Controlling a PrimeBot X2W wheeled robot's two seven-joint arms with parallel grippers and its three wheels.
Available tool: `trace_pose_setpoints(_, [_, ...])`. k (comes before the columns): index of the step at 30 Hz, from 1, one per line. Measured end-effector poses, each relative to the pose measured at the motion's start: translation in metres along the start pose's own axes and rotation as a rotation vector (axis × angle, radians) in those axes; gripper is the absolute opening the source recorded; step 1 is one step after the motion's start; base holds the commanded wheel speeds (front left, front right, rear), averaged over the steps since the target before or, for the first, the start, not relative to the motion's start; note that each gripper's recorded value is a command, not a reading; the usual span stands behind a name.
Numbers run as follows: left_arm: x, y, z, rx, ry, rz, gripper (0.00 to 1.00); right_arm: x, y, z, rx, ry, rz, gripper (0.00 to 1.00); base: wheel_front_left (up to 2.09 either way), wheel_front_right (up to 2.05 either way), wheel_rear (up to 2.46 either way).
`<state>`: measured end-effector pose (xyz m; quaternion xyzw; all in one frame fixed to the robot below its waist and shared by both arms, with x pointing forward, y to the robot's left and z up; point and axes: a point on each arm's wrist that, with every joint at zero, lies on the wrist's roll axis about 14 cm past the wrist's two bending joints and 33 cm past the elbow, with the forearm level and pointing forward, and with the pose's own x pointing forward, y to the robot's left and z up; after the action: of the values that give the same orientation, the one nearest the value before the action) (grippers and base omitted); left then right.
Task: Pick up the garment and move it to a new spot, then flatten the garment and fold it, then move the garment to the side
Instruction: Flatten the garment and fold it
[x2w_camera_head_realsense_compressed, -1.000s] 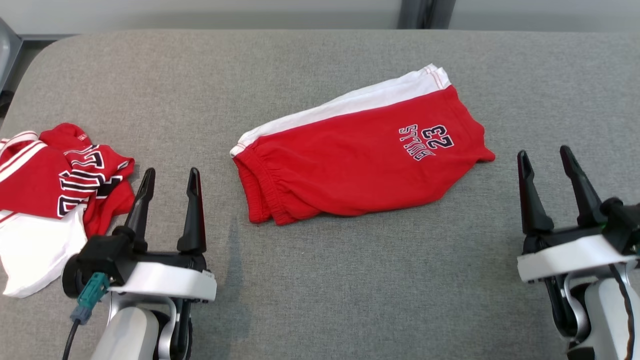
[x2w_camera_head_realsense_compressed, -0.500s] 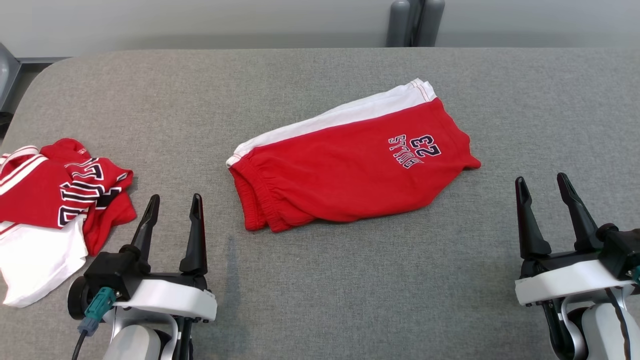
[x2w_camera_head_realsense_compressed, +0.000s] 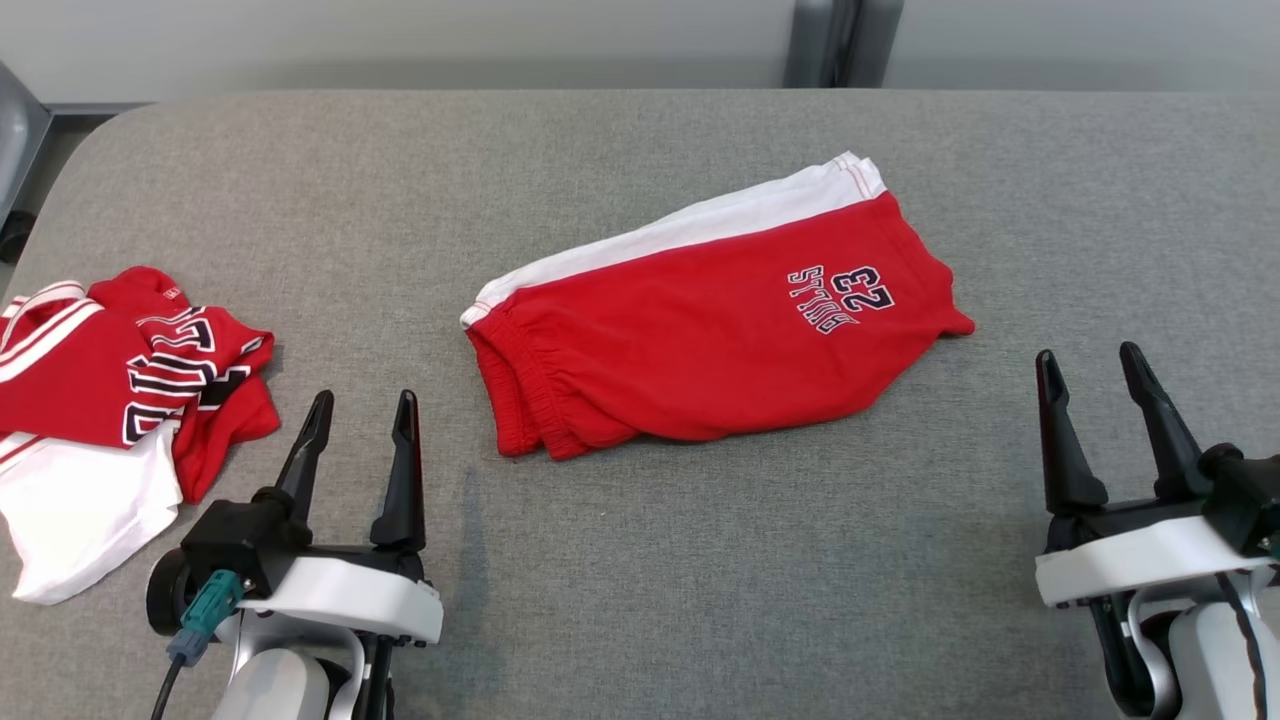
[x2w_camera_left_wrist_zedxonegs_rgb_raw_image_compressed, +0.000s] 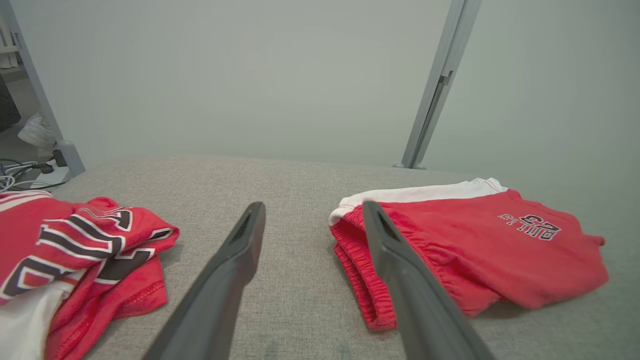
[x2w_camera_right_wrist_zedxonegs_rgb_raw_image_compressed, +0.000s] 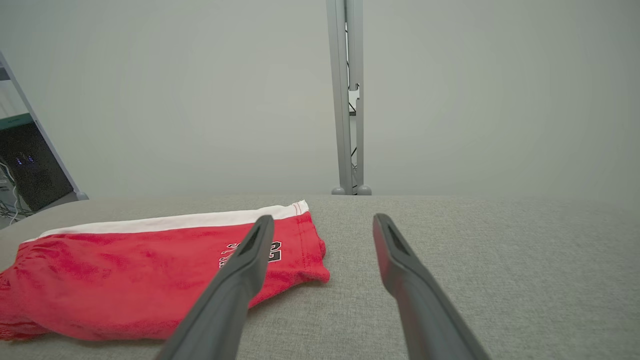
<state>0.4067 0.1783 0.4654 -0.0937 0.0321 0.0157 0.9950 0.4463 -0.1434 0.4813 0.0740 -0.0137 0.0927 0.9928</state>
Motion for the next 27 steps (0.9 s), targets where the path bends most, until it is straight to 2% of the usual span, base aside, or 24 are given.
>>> trace_pose_setpoints(9, [0.013, -0.003, -0.002, 0.001, 0.002, -0.011, 1.0, 0.038, -0.006, -0.018, -0.01, 0.058, 0.028, 1.0, 0.0, 0.0, 0.0])
trace_pose_setpoints(16, [0.022, 0.005, -0.007, -0.003, 0.007, 0.011, 1.0, 0.072, 0.011, -0.068, -0.014, 0.24, 0.111, 1.0, 0.0, 0.0, 0.0])
trace_pose_setpoints(20, [0.025, 0.009, -0.012, -0.003, 0.018, 0.026, 1.0, 0.084, 0.012, -0.097, -0.009, 0.355, 0.12, 1.0, 0.0, 0.0, 0.0])
trace_pose_setpoints(27, [0.029, 0.011, -0.019, 0.004, 0.029, 0.03, 1.0, 0.096, 0.016, -0.116, 0.0, 0.45, 0.133, 1.0, 0.0, 0.0, 0.0])
